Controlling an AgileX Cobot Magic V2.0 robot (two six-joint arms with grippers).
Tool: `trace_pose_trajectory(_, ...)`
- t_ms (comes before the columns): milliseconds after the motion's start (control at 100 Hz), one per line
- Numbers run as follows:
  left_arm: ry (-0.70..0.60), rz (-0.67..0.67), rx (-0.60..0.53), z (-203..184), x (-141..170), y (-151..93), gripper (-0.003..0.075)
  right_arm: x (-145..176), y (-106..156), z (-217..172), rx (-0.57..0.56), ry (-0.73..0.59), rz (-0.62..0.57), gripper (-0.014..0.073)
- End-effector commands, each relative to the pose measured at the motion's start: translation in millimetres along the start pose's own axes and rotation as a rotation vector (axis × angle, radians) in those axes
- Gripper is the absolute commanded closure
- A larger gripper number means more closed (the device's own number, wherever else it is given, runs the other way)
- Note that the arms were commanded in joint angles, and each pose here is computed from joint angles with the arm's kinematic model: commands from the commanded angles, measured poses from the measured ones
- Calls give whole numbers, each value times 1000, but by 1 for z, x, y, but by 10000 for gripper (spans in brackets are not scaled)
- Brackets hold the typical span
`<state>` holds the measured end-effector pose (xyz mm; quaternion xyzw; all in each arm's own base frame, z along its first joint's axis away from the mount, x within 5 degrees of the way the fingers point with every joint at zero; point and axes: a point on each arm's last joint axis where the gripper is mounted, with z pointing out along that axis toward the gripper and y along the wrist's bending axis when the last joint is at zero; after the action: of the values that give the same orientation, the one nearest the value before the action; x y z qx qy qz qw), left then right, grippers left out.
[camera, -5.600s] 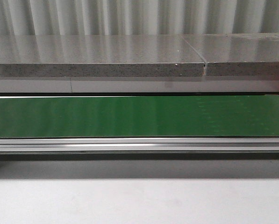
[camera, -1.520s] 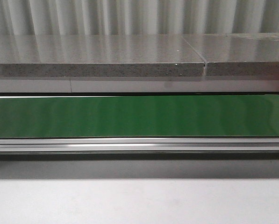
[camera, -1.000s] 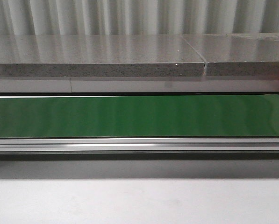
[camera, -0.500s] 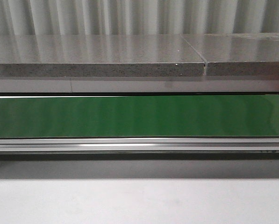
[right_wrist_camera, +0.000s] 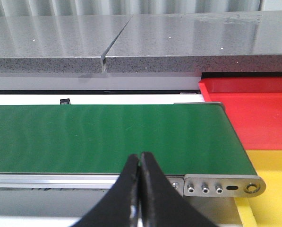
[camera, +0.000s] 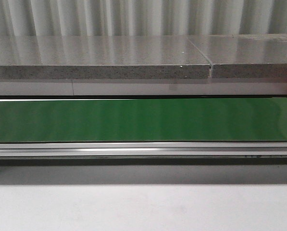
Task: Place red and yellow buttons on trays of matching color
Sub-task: 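Carry the red button with the left gripper onto the conveyor belt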
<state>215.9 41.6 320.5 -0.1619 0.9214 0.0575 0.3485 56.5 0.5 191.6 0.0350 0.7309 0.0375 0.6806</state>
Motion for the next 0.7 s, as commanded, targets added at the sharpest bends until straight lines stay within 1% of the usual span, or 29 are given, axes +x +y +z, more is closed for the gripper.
trace_pose_trajectory(0,-94,37,35,-11,-20,-8,740,-8,1,-1,-9,-94,-8,662)
trace_pose_trajectory(60,-87,60,43,-9,-26,-13,740,-8,1,-1,-9,-94,-8,662)
trace_pose_trajectory(130,-51,92,46,-2,-29,-19,740,-8,1,-1,-9,-94,-8,662)
trace_pose_trajectory(420,118,205,64,47,-30,-51,740,-8,1,-1,-9,-94,-8,662)
trace_pose_trajectory(500,150,218,64,58,-29,-56,740,-8,1,-1,-9,-94,-8,662)
trace_pose_trajectory(690,219,230,51,82,-23,-60,739,-8,1,-1,-9,-94,-8,662)
